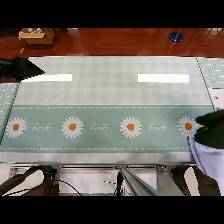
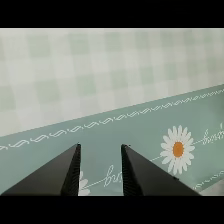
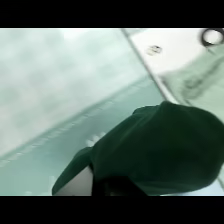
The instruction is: Fold the shirts.
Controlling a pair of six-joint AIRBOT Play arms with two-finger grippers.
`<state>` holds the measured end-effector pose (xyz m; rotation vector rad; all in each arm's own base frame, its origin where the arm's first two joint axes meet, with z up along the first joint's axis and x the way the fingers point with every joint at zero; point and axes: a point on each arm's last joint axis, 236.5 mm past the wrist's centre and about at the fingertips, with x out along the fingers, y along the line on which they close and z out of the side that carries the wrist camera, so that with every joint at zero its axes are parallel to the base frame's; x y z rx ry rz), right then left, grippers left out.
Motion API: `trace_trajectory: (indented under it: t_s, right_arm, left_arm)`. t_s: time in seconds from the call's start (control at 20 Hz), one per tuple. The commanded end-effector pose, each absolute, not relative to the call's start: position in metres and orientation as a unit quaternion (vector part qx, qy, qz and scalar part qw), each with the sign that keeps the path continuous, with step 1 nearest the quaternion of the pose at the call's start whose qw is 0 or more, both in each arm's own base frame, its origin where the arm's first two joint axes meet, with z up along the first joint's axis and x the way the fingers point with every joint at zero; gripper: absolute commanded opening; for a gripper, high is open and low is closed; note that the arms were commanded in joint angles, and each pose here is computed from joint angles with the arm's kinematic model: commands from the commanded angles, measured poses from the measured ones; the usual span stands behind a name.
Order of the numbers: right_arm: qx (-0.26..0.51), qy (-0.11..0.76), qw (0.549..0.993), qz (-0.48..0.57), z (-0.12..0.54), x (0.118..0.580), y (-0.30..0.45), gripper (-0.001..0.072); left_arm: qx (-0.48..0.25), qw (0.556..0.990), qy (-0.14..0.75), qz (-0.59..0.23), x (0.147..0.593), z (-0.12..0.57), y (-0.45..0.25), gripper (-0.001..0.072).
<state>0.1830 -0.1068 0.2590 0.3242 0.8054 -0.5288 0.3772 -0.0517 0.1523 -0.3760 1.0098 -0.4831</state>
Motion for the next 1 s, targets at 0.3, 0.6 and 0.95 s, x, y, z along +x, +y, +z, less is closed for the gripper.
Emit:
trace_trajectory:
  t_s: [0.3, 0.6, 0.95]
  right_arm:
    - [0.12, 0.509, 0.754, -0.398, 0.228, 0.108, -0.16, 0.002]
    - [0.116, 0.521, 0.735, -0.419, 0.219, 0.095, -0.165, 0.002]
    - [0.226, 0.639, 0.565, -0.471, 0.096, 0.007, -0.149, 0.002]
  left_arm:
    - [-0.162, 0.832, 0.475, -0.237, 0.382, 0.146, -0.05, 0.0337]
    - [-0.158, 0.851, 0.449, -0.223, 0.397, 0.15, -0.043, 0.0337]
    - [-0.162, 0.843, 0.463, -0.219, 0.402, 0.135, -0.039, 0.0337]
